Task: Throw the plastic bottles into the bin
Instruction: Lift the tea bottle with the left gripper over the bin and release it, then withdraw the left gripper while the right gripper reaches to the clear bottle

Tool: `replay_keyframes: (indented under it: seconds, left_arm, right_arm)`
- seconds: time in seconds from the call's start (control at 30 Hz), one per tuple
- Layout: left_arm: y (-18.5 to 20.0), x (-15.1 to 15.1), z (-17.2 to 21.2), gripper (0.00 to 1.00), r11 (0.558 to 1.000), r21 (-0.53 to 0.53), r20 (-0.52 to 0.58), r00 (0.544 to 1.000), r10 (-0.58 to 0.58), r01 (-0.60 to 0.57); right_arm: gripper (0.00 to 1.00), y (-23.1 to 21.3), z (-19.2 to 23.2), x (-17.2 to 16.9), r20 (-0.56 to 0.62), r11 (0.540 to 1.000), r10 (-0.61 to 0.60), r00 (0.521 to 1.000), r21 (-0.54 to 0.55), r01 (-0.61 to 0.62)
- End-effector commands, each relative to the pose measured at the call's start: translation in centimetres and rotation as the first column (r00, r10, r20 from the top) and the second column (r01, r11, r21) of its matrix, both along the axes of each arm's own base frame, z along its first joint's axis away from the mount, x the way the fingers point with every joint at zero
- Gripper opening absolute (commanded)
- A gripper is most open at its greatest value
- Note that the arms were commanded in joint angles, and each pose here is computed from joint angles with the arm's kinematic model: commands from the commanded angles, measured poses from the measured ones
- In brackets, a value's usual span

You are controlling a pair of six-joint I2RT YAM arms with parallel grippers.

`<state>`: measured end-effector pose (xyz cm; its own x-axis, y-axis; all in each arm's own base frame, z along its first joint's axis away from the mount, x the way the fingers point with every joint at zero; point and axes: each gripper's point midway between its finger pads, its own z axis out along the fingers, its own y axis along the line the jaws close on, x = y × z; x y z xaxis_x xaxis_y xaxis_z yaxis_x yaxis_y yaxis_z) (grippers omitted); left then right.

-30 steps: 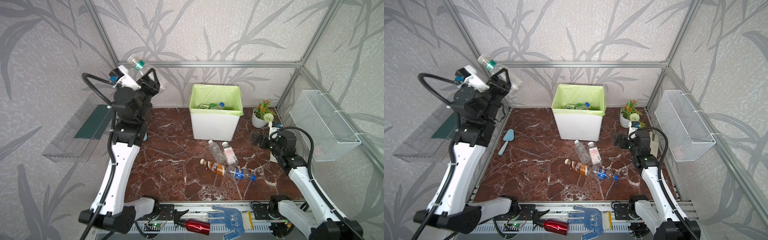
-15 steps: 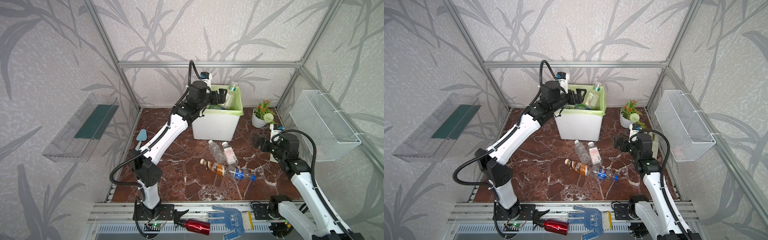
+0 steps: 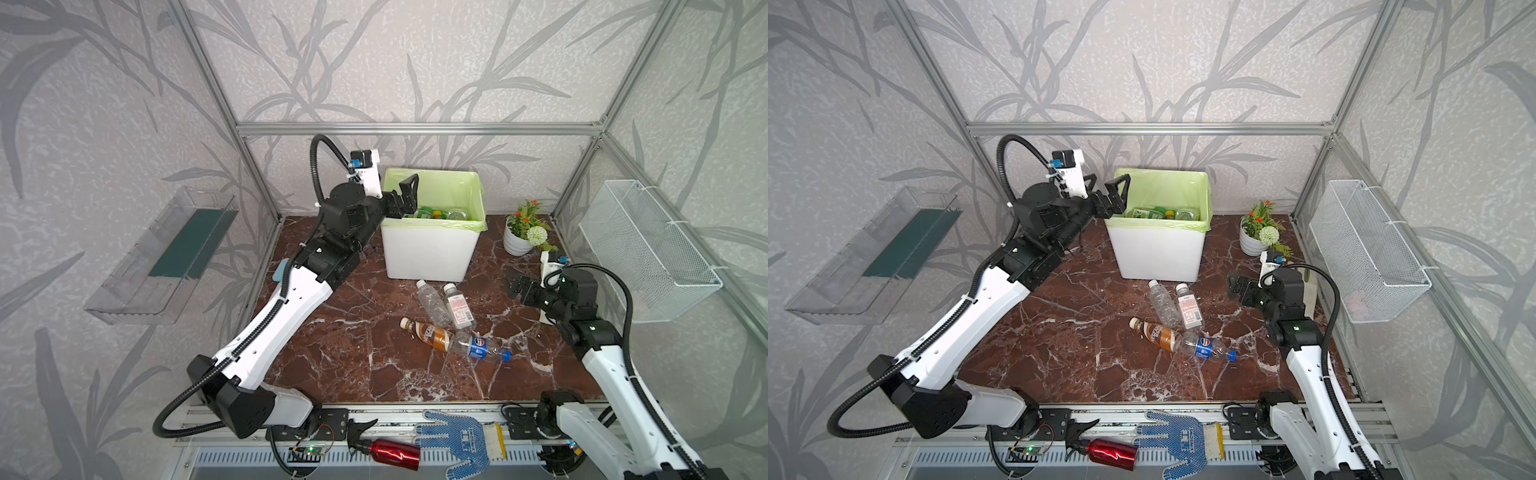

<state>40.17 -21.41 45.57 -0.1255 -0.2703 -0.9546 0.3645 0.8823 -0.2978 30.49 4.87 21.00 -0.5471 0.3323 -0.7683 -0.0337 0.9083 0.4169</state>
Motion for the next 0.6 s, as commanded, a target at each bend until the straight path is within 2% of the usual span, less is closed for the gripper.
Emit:
replay_keyframes:
  seconds: [0.0,0.1,0.2,0.3,0.4,0.57]
  left_arm:
    - [3.0,-0.9,-1.6,0.99,0.995,0.042,-0.021,0.996,0.086,-0.085]
    - [5.0,-1.5,-5.0,0.99,0.988,0.067,-0.088,0.986,0.143,-0.137]
    - [7.4,-2.3,-8.4,0.99,0.981,0.059,-0.158,0.968,0.195,-0.188]
    - [10.5,-3.1,-11.8,0.99,0.967,0.021,-0.243,0.937,0.251,-0.254]
    - [13.5,-4.1,-14.5,0.99,0.949,0.000,-0.308,0.903,0.301,-0.316]
    - [17.0,-6.1,-17.7,0.99,0.919,0.032,-0.369,0.850,0.376,-0.393]
  right_arm:
    - [0.97,0.5,-1.2,-0.9,-0.065,0.998,0.000,0.998,0.060,0.004]
    - [0.94,1.8,-2.2,-1.5,-0.097,0.997,0.034,0.995,0.066,-0.028]
    - [0.94,3.2,-3.1,-2.1,-0.126,0.998,0.068,0.990,0.005,-0.068]
    - [0.94,5.6,-4.0,-2.8,-0.144,0.984,0.162,0.976,-0.056,-0.171]
    - [0.97,7.7,-5.1,-3.9,-0.195,0.927,0.300,0.934,-0.170,-0.334]
    - [0.97,8.6,-6.0,-5.6,-0.354,0.763,0.446,0.822,-0.330,-0.556]
